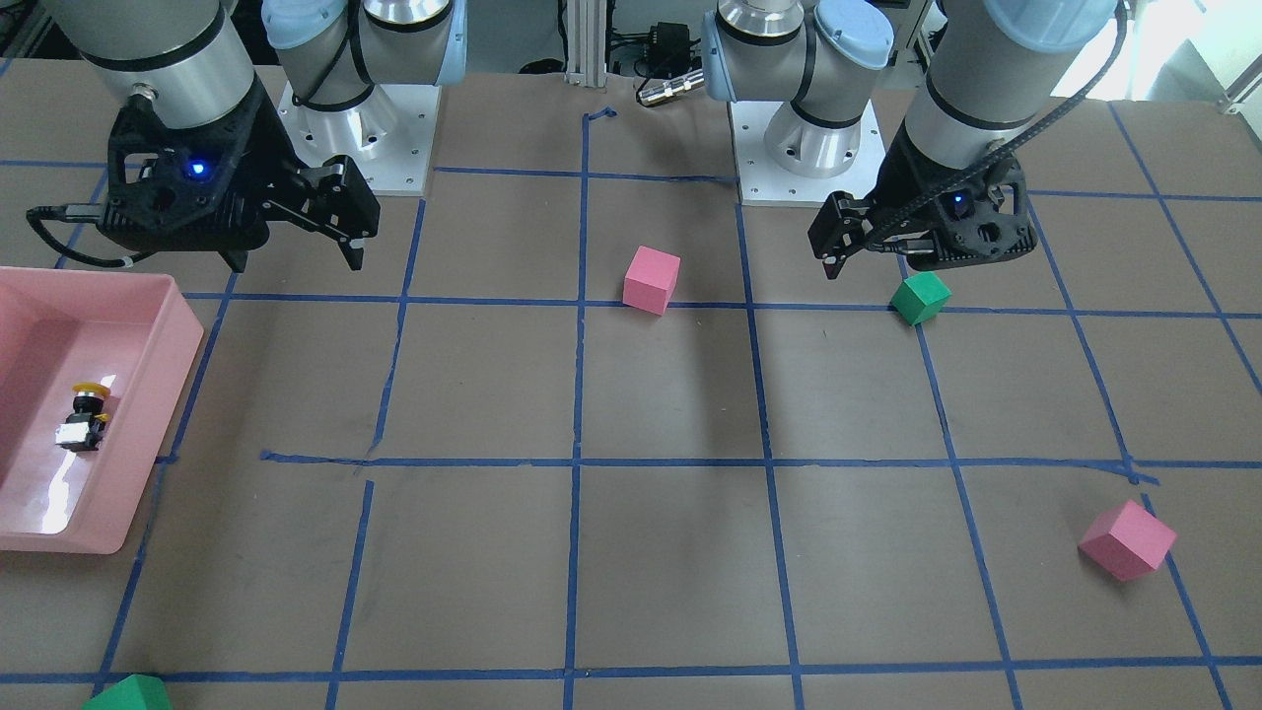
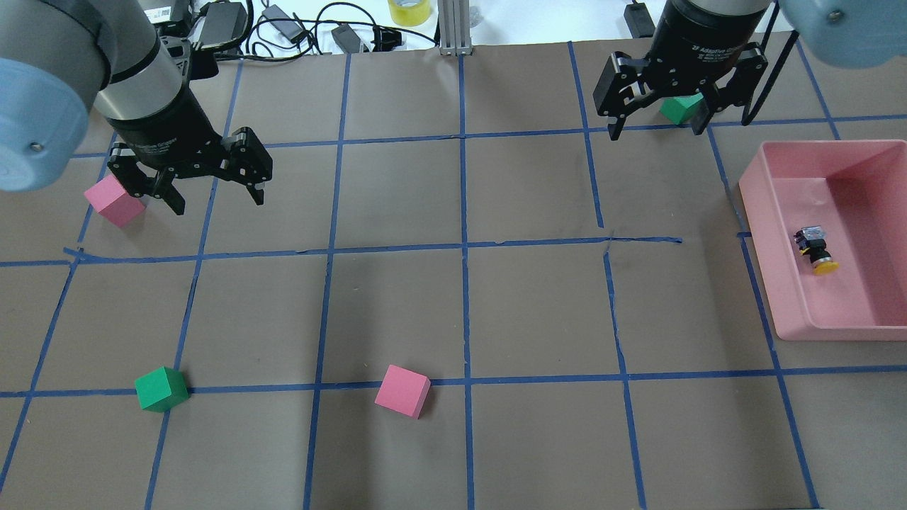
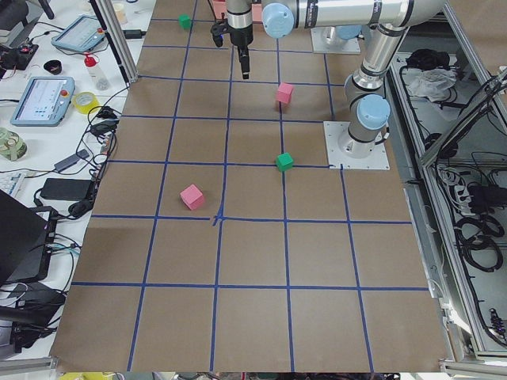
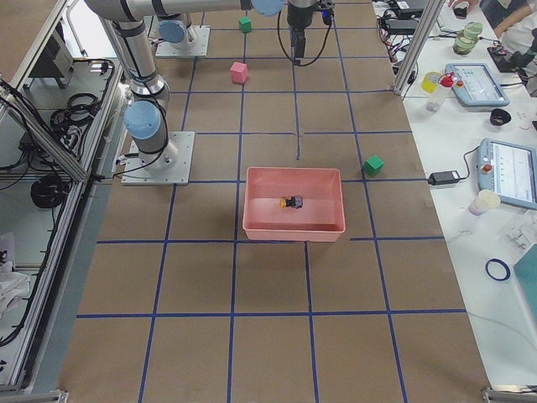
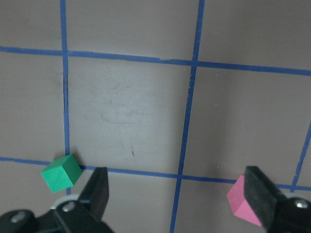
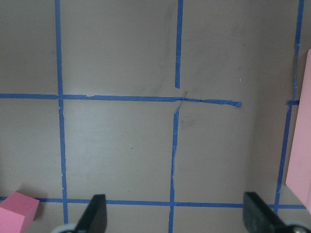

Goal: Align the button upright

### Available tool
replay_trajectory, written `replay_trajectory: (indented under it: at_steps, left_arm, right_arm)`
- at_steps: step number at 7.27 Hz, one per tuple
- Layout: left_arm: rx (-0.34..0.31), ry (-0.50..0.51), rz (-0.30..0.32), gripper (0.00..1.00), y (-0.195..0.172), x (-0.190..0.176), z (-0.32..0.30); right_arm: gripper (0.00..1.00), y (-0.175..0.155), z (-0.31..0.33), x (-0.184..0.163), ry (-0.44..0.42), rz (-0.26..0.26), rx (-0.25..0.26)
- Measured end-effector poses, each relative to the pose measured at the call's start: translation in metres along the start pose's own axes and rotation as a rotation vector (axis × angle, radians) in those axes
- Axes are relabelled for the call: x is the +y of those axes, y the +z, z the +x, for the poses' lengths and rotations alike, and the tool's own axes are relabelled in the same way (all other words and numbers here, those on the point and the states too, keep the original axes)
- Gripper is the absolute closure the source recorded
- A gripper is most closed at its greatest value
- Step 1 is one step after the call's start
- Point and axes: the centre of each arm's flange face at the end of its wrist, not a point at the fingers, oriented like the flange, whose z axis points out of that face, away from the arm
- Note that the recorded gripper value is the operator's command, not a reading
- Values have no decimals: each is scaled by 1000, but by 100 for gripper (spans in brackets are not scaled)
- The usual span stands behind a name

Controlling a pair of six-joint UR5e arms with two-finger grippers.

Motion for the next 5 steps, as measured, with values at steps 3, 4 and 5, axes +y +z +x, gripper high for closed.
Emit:
replay_trajectory:
  at_steps: [3, 4, 5]
  left_arm:
    - [-46, 4, -32, 0, 1, 6, -4]
    - [-45, 5, -36, 0, 3, 5, -4]
    - [-44, 5, -38, 0, 5, 4, -5]
  right_arm:
    - [0, 0, 15, -6, 19, 8, -3]
    - [0, 0, 36, -11, 15, 11, 2]
    - [0, 2, 71, -16, -3, 7, 6]
